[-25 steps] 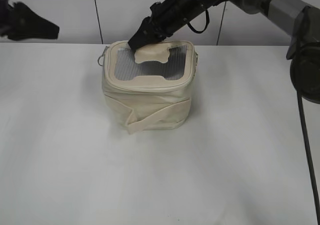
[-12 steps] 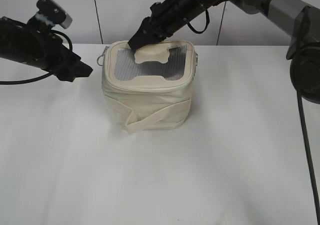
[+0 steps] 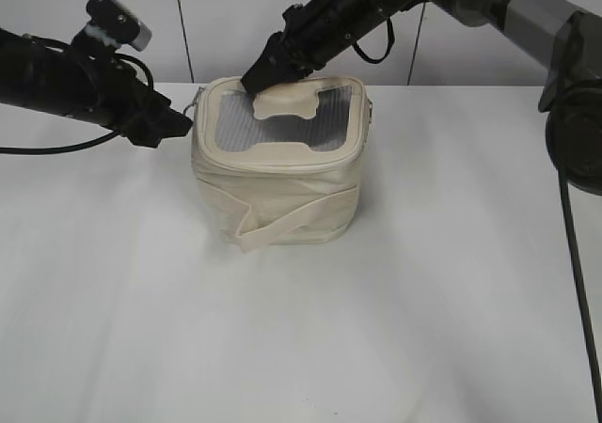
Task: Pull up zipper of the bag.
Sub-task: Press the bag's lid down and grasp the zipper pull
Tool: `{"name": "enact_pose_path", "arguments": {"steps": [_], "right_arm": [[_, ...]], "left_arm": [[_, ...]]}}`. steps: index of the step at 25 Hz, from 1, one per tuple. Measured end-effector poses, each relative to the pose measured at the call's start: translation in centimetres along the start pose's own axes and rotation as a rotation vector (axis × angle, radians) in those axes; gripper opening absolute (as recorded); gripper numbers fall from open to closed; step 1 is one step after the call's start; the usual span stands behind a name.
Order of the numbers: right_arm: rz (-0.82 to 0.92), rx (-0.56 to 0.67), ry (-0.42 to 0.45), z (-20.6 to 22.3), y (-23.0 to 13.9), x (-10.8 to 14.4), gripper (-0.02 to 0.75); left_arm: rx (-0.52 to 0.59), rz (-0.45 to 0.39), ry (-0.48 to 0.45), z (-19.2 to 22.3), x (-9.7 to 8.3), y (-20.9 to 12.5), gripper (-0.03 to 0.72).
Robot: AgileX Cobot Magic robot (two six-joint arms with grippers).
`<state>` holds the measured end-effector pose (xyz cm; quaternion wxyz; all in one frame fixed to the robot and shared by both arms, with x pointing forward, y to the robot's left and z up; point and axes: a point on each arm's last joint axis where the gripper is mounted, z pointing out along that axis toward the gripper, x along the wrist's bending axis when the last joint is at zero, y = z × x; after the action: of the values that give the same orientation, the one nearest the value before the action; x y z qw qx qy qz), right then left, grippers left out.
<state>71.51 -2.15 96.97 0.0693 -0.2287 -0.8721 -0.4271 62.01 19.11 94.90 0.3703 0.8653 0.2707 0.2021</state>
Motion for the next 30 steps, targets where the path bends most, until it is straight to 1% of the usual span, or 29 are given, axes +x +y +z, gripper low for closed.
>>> {"name": "enact_pose_path", "arguments": {"steps": [3,7,10,11,12,14,15,17,21,25,28,30], "right_arm": [[0.0,0.0,0.0,0.0,0.0,0.0,0.045],[0.001,0.001,-0.001,0.0,0.0,0.0,0.045],[0.0,0.001,0.0,0.0,0.0,0.0,0.045],[0.0,0.001,-0.001,0.0,0.0,0.0,0.045],[0.0,0.001,-0.001,0.0,0.0,0.0,0.045],[0.001,0.001,-0.001,0.0,0.0,0.0,0.045],[0.002,0.001,-0.001,0.0,0.0,0.0,0.045],[0.007,0.001,-0.001,0.0,0.0,0.0,0.045],[0.02,0.002,-0.001,0.0,0.0,0.0,0.044],[0.052,0.002,-0.003,0.0,0.0,0.0,0.044],[0.078,0.001,-0.003,0.0,0.0,0.0,0.044],[0.091,0.0,-0.005,0.0,0.0,0.0,0.044]], "left_arm": [[-0.004,-0.007,-0.01,0.7,0.0,0.0,0.414],[-0.017,-0.013,-0.012,1.6,0.6,0.3,0.413],[-0.032,0.0,-0.01,2.1,0.8,1.0,0.387],[-0.037,0.006,-0.012,2.3,0.8,1.2,0.354],[-0.038,0.017,-0.017,2.5,0.6,1.4,0.298],[-0.037,0.034,-0.028,3.0,0.3,1.6,0.141],[-0.032,0.045,-0.034,3.1,0.1,1.6,0.091],[-0.019,0.065,-0.037,3.2,0.0,1.5,0.031],[0.019,0.079,-0.03,2.4,0.1,1.8,0.01],[0.065,0.061,-0.018,0.5,0.0,2.4,0.01],[0.104,0.048,-0.007,-1.1,-0.6,2.2,0.01],[0.109,0.042,-0.003,-2.2,-1.1,2.1,0.009]]}}
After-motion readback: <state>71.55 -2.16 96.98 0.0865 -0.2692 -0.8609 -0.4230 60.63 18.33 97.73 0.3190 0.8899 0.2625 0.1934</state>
